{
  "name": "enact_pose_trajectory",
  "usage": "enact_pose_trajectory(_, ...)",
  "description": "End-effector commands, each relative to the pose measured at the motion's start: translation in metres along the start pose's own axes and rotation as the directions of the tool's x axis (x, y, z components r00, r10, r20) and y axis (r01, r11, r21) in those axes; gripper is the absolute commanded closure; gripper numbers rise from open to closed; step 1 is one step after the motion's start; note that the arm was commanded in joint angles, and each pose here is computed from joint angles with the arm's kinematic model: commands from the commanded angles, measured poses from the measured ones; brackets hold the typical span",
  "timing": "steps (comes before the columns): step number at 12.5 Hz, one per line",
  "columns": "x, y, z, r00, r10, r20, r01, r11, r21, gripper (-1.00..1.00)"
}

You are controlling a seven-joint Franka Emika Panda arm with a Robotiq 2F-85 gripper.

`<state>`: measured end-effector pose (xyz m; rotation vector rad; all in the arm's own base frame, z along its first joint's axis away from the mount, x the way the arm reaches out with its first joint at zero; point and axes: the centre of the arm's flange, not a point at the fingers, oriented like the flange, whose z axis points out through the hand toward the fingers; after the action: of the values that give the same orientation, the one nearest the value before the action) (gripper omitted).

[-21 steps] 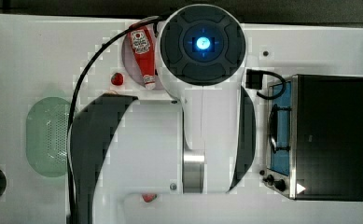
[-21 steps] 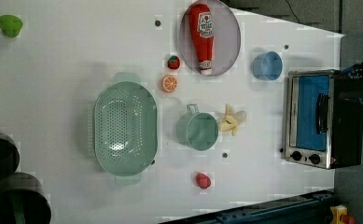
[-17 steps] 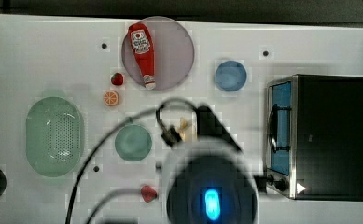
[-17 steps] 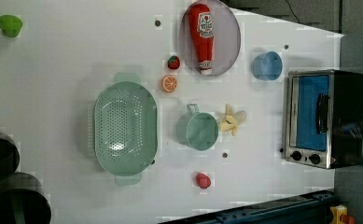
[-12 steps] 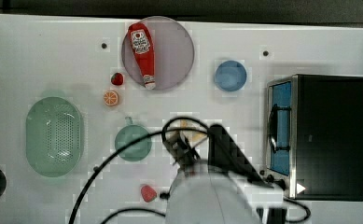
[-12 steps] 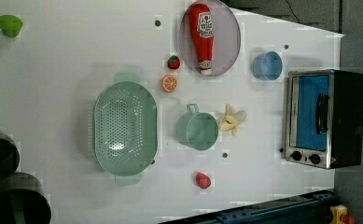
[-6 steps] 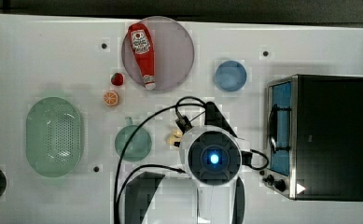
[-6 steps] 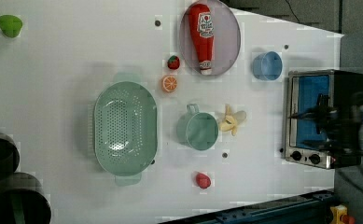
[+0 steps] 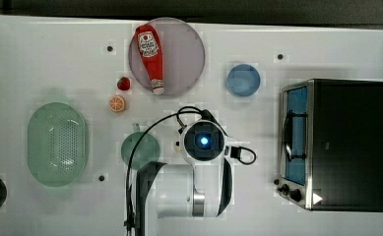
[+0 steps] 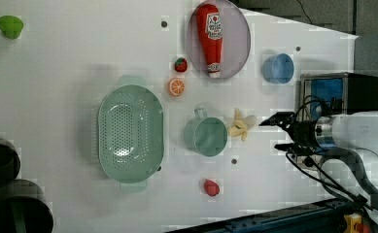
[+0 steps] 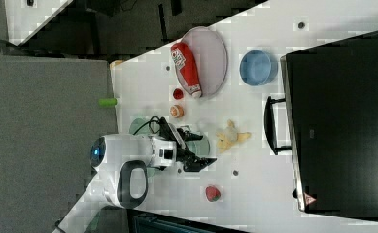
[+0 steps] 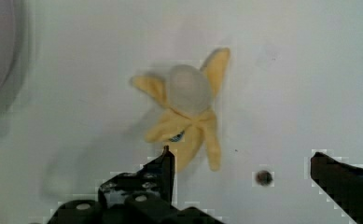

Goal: Pick banana from table and place on oven.

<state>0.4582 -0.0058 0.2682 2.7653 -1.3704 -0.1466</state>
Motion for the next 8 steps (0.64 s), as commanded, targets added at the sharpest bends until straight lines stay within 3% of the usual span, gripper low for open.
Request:
enact_pose_trajectory(1,0.001,-0.010,0.025,0.999,0.026,-0.024,-0.025,0.999,0.038,-1.00)
enact_pose_trajectory(8,0.000,-0.021,0.103,0.999,0.013,-0.034,-0.010,0.998,0.060,-1.00)
